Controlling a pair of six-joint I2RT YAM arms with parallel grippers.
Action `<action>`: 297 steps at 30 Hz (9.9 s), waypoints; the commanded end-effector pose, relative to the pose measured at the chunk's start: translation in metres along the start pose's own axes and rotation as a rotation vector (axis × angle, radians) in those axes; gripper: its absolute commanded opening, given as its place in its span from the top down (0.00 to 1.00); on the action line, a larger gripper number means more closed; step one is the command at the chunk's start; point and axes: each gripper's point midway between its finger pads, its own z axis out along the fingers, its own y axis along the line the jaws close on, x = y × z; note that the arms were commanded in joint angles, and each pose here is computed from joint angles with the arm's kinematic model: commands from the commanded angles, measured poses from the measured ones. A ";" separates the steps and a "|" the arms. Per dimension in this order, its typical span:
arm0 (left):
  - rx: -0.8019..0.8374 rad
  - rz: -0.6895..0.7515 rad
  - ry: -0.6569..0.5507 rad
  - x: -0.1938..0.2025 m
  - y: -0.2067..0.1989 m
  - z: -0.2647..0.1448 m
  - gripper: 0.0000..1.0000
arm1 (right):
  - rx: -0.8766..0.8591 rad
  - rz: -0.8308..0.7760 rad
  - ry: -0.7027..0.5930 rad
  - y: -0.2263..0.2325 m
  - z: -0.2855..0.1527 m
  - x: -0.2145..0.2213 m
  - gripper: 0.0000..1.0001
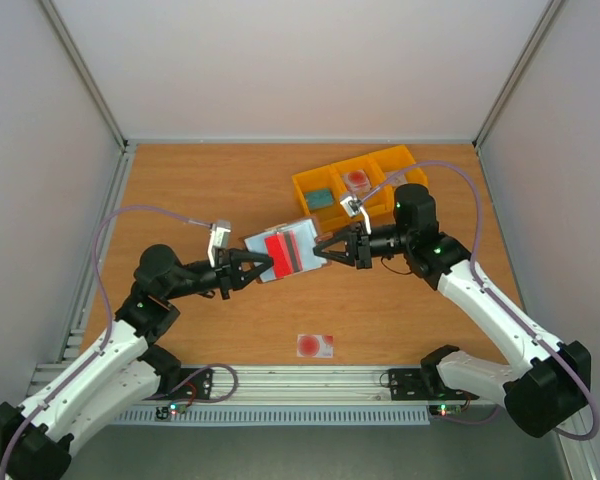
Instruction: Take the credit cards out of the card holder
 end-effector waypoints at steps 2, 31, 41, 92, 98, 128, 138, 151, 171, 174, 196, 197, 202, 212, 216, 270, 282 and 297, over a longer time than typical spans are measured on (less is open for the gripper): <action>0.023 0.031 -0.021 -0.006 -0.008 -0.002 1.00 | -0.023 -0.051 0.006 0.014 -0.006 -0.001 0.99; -0.323 0.647 0.122 0.004 0.045 -0.032 1.00 | 0.532 0.820 -0.079 -0.196 -0.029 0.117 0.99; -0.574 1.777 0.232 -0.033 0.071 -0.040 1.00 | 0.884 0.892 -0.080 -0.206 -0.091 0.147 0.59; 0.010 0.520 0.424 0.061 -0.004 -0.018 0.31 | 0.346 -0.252 0.735 0.016 0.015 0.082 0.99; 0.159 0.303 0.377 0.061 -0.023 -0.006 0.34 | 0.219 -0.392 0.729 0.048 0.040 0.073 0.99; -0.473 -0.497 -0.505 -0.084 0.094 -0.072 1.00 | 0.597 -1.291 0.028 0.067 0.026 -0.064 0.63; -0.506 -0.757 -0.681 -0.081 0.099 -0.114 1.00 | 0.411 -1.862 0.078 0.059 0.110 -0.053 0.49; -0.368 -0.880 -0.816 -0.089 0.090 -0.130 1.00 | 0.549 -2.143 0.090 0.009 0.187 -0.089 0.55; -0.364 -0.906 -0.794 -0.085 0.095 -0.126 1.00 | 0.613 -2.172 0.370 -0.063 0.201 -0.096 0.78; -0.366 -0.911 -0.793 -0.085 0.096 -0.126 1.00 | 0.622 -2.175 0.366 -0.066 0.206 -0.100 0.98; -0.763 -1.018 -0.798 0.001 0.177 -0.157 0.01 | 0.904 -1.163 0.648 -0.224 -0.044 -0.103 0.99; -0.803 -0.956 -0.763 0.006 0.181 -0.159 0.01 | 0.928 -1.130 0.675 -0.240 -0.059 -0.099 0.99; -0.978 -0.720 -0.603 0.021 0.200 -0.166 0.01 | 0.988 -1.043 0.649 -0.291 -0.101 -0.105 0.99; -1.080 -0.160 -0.479 0.000 0.201 -0.176 0.00 | 1.001 -1.010 0.812 -0.382 -0.127 -0.084 0.99; -1.089 -0.160 -0.453 0.006 0.205 -0.176 0.01 | 1.013 -1.027 0.865 -0.410 -0.131 -0.080 0.99; -0.459 -0.317 -0.002 0.057 0.144 -0.040 0.01 | 1.182 0.453 0.023 -0.225 -0.136 0.035 0.27; -0.603 -0.664 0.307 0.131 0.197 0.003 0.01 | 0.950 0.732 0.176 -0.252 -0.082 0.147 0.35; -0.614 -0.717 0.440 0.175 0.221 0.064 0.01 | 0.875 0.779 0.257 -0.257 -0.056 0.180 0.46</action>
